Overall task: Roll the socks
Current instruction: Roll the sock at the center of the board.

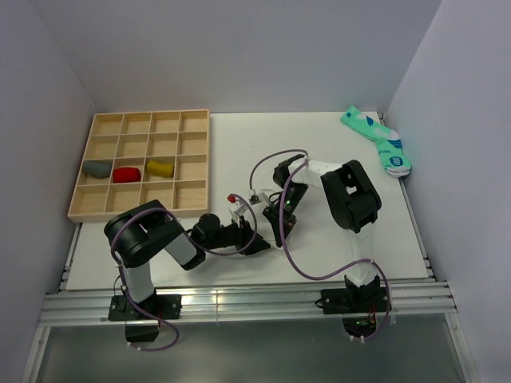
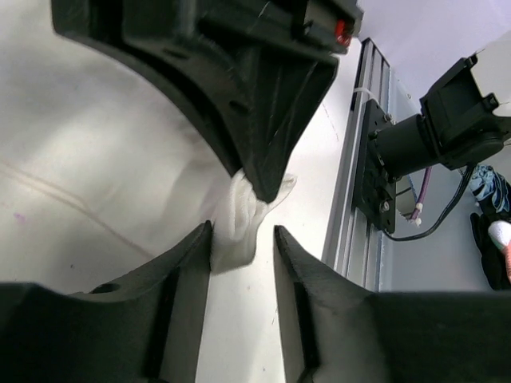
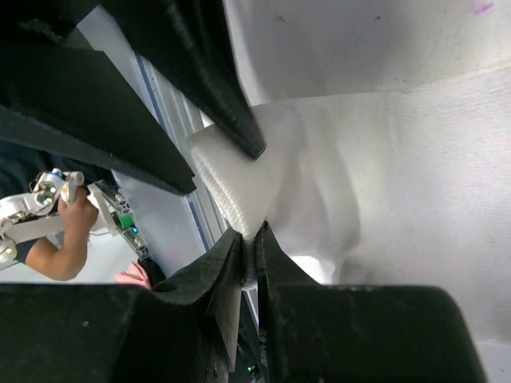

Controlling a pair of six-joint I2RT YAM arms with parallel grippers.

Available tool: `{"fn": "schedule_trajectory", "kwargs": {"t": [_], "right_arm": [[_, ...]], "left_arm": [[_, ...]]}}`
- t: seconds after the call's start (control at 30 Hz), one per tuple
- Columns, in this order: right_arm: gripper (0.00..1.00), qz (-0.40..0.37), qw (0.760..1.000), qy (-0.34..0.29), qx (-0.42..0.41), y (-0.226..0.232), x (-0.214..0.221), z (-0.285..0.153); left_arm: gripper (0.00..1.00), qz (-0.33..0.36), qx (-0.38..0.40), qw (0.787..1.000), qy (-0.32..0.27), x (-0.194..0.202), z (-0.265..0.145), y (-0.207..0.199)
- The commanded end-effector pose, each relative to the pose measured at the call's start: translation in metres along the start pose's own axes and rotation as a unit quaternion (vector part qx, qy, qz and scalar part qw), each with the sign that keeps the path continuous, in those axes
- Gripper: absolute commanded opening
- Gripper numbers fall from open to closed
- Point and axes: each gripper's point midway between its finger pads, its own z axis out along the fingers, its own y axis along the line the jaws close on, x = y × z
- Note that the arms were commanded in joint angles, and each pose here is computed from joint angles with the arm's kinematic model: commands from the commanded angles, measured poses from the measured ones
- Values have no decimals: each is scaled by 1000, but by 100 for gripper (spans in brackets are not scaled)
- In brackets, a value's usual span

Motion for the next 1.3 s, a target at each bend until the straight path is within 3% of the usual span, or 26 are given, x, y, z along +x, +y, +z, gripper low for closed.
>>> {"fn": "schedule_trajectory", "kwargs": {"t": [0.0, 0.1, 0.53, 0.7, 0.77, 0.8, 0.9, 1.27], "right_arm": [[15, -2, 1000, -12, 15, -5, -7, -5], [15, -3, 1000, -16, 19, -4, -8, -6], [15, -3, 998, -34, 60, -14, -15, -11], [17, -8, 995, -49, 85, -13, -18, -17], [17, -11, 995, -50, 88, -12, -18, -19], [17, -14, 994, -52, 92, -11, -18, -21], [17, -11, 995, -48, 91, -12, -15, -19], [16, -7, 995, -42, 89, -14, -9, -17]], "left_arm": [[40, 38, 43, 997, -53, -30, 11, -21], [30, 36, 40, 997, -48, -30, 14, -20], [1, 25, 20, 999, -27, -18, 18, -11], [0, 14, 12, 1000, -19, -12, 17, -7], [6, 11, 12, 1000, -11, -6, 16, -5], [20, 13, 23, 999, -19, -9, 15, -10], [32, 8, 31, 999, -20, -7, 13, -13], [41, 13, 31, 999, -23, -9, 12, -13]]}}
